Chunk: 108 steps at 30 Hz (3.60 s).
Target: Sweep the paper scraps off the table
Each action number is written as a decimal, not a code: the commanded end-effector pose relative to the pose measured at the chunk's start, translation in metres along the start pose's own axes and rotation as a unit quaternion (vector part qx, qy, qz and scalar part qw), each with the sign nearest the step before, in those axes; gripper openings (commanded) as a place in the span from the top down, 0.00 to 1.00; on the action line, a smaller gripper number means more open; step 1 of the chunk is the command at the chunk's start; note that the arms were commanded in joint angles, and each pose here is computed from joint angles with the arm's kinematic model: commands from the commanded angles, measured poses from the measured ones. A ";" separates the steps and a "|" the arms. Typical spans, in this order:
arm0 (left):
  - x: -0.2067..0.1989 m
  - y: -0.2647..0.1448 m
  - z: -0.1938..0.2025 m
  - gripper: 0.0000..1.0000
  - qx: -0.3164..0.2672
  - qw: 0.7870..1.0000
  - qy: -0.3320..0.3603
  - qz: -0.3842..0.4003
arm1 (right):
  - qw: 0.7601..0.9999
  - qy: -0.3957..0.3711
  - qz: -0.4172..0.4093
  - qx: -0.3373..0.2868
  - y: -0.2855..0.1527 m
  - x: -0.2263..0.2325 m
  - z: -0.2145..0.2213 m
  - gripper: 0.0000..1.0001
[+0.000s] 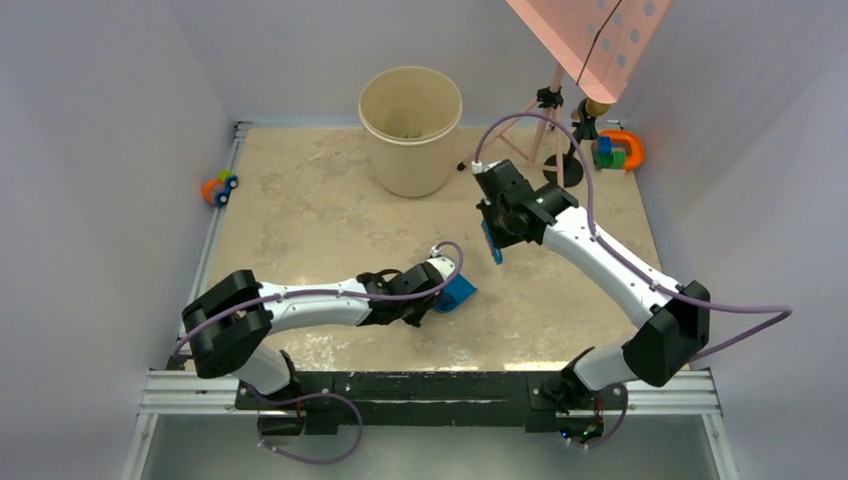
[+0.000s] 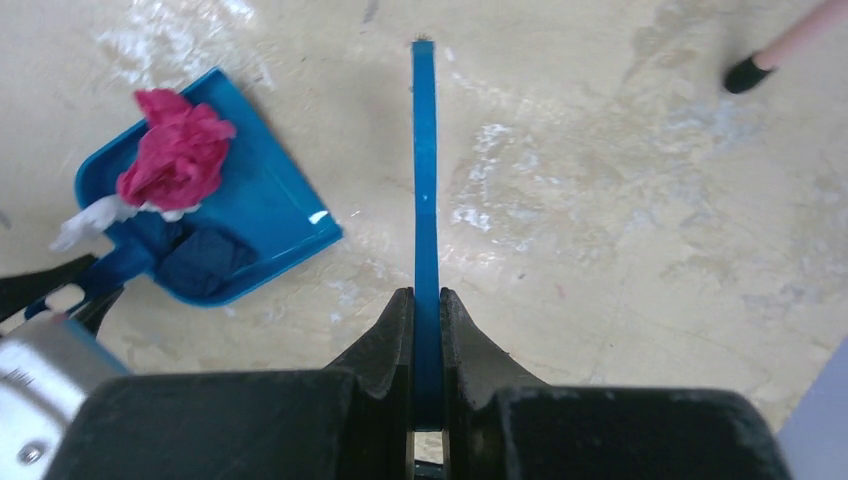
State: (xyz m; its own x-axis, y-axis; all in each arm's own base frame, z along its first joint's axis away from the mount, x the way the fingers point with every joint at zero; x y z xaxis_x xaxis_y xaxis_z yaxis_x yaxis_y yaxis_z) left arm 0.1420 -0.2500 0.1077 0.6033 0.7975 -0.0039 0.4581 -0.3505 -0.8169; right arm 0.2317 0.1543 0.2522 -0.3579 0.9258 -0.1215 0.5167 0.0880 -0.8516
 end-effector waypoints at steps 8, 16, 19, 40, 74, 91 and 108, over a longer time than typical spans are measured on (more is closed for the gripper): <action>0.008 -0.040 -0.041 1.00 -0.069 0.996 -0.019 -0.052 | 0.955 0.195 0.119 -0.190 -0.066 -0.046 0.004 1.00; 0.023 -0.089 -0.090 1.00 -0.101 0.993 -0.035 -0.049 | 0.926 0.255 0.083 -0.266 -0.089 -0.052 0.038 1.00; 0.028 -0.110 -0.112 1.00 -0.102 0.993 -0.031 -0.044 | 0.920 0.262 0.079 -0.279 -0.094 -0.054 0.048 1.00; 0.124 -0.142 -0.293 1.00 -0.160 0.938 -0.232 0.204 | 0.921 0.266 0.068 -0.276 -0.102 -0.055 0.060 1.00; 0.185 -0.165 -0.300 1.00 -0.263 0.716 -0.453 0.461 | 0.935 0.219 -0.028 -0.277 -0.087 -0.036 0.060 1.00; 0.120 -0.115 -0.080 1.00 -0.109 0.953 -0.280 0.038 | 0.872 0.252 -0.234 -0.349 -0.053 0.005 0.062 1.00; 0.115 -0.040 -0.041 1.00 -0.088 0.950 -0.281 -0.104 | 0.797 0.376 -0.261 -0.395 -0.011 0.013 0.058 1.00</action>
State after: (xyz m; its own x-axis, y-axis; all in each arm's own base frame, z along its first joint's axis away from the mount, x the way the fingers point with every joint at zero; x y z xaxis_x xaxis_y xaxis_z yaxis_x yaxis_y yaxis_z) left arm 0.1994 -0.1601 0.1520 0.0853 0.9702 -0.2269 0.5567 -0.2353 -0.7967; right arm 0.1505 0.1361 0.1767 -0.1943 0.6862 0.7010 0.8109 0.5144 -0.2788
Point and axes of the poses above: each gripper's point midway between its finger pads, its own y axis out along the fingers, its own x axis along the line the jaws close on, z = x × y, the point moved 9 cm from there along -y, back along the fingers, and after that the axes turned 3 degrees about -y, right-handed, at the moved point
